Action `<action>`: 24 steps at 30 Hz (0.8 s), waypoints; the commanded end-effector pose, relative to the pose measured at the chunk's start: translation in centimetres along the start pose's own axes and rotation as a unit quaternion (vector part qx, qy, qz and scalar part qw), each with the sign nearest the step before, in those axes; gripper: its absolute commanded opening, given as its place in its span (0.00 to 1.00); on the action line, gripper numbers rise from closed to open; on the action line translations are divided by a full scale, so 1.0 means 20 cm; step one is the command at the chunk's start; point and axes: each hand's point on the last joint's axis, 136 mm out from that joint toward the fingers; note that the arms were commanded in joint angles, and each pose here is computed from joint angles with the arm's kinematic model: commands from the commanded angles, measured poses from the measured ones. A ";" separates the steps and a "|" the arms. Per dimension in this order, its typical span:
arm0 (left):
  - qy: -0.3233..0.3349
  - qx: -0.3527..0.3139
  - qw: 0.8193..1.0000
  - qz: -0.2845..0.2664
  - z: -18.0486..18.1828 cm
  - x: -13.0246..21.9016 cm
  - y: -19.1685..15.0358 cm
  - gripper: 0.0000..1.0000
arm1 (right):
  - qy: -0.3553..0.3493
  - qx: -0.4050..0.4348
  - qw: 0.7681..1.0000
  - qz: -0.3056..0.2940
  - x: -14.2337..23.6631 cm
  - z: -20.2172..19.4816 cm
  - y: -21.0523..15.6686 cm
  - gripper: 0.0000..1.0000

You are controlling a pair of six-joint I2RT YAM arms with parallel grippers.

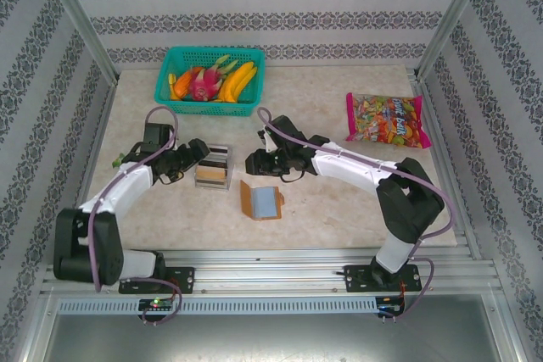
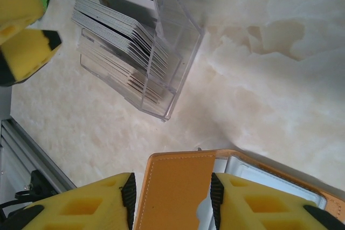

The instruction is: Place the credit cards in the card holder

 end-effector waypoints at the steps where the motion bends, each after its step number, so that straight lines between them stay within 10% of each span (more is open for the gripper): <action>1: -0.080 -0.008 0.997 0.018 -0.14 -0.05 0.04 1.00 | 0.004 -0.006 1.000 0.009 -0.01 -0.01 -0.02 0.44; 24: -0.137 -0.016 0.984 0.116 -0.52 -0.43 -0.20 0.96 | -0.025 -0.086 0.996 -0.025 0.08 -0.30 -0.05 0.44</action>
Point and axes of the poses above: each hand's point on the last joint's axis, 136 mm out from that joint toward the fingers, its own x axis back along the fingers, its own z axis along the line the jaws close on, y = z × x, and after that the axes turned 10 degrees about x, right-handed
